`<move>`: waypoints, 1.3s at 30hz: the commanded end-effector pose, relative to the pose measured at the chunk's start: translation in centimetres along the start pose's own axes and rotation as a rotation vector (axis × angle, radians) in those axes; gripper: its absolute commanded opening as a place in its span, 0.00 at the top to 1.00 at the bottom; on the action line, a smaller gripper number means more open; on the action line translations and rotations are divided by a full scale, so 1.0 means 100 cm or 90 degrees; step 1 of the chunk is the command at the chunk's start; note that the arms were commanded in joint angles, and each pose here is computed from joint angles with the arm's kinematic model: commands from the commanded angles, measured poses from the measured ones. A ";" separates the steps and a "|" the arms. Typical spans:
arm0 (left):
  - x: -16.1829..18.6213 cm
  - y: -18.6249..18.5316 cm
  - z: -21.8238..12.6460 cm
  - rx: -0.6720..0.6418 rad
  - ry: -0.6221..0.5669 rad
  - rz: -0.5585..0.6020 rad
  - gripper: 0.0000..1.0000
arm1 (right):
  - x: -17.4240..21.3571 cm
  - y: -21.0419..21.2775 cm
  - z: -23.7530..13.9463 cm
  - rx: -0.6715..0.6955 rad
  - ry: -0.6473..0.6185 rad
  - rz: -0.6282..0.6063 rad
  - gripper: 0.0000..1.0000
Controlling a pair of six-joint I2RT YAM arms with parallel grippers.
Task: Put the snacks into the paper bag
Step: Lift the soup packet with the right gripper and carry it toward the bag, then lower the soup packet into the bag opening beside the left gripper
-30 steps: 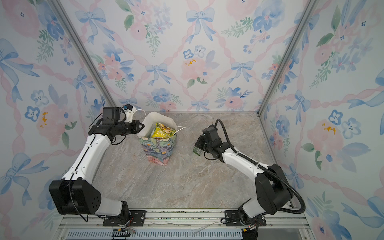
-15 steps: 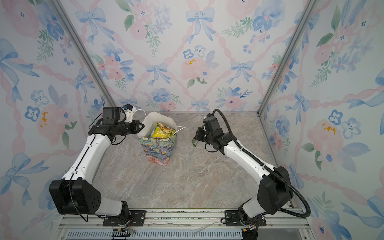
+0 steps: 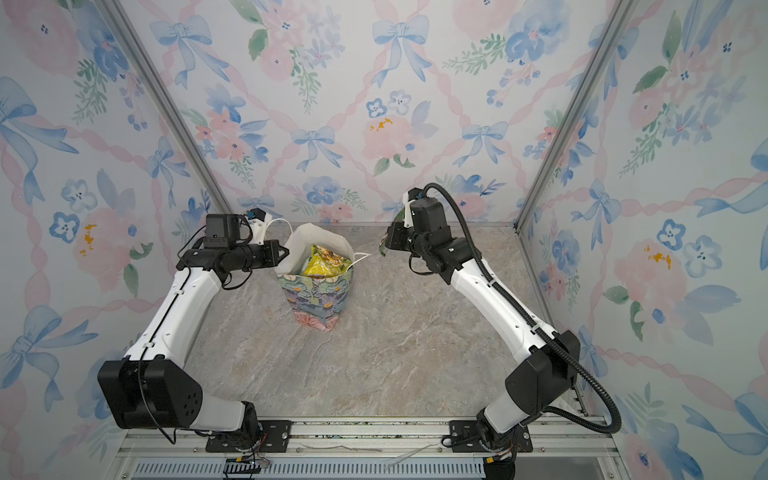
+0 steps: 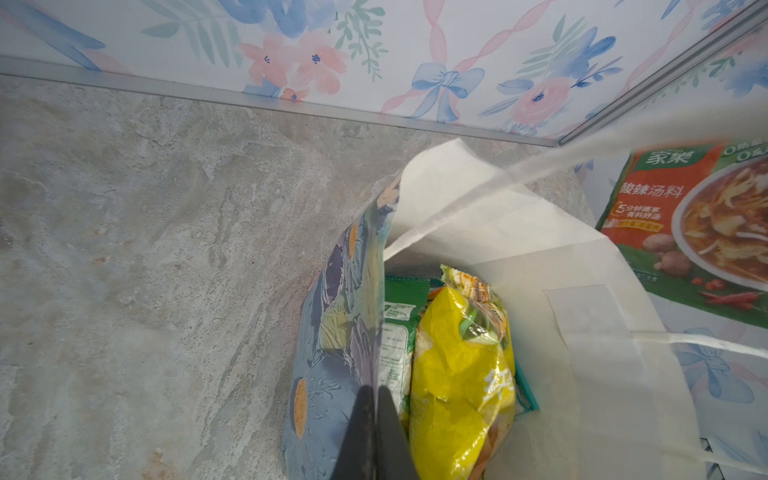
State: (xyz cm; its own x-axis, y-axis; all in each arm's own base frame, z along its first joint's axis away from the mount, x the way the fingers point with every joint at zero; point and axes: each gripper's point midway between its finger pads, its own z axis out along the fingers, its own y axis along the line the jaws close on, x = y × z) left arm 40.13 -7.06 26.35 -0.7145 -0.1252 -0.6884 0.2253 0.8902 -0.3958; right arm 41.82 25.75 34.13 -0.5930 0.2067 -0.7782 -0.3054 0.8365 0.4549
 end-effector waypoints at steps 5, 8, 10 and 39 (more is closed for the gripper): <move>-0.002 -0.007 -0.006 0.017 -0.004 -0.003 1.00 | -0.032 0.035 0.006 -0.048 -0.022 -0.062 1.00; -0.002 -0.007 -0.006 0.017 -0.005 -0.003 1.00 | -0.038 0.053 0.009 -0.072 -0.026 -0.081 1.00; -0.001 -0.007 -0.006 0.017 -0.004 -0.002 1.00 | -0.041 0.066 0.010 -0.089 -0.024 -0.093 1.00; -0.003 -0.010 -0.010 0.018 -0.010 0.000 1.00 | 0.031 0.226 0.038 -0.367 0.133 -0.119 1.00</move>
State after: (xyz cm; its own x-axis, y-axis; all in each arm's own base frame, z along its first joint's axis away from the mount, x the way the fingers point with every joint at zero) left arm 40.13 -7.06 26.35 -0.7145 -0.1252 -0.6884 0.2253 0.8902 -0.3958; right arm 37.23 45.83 39.56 -0.5944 -0.0744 -0.8007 -0.7199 0.4928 0.4887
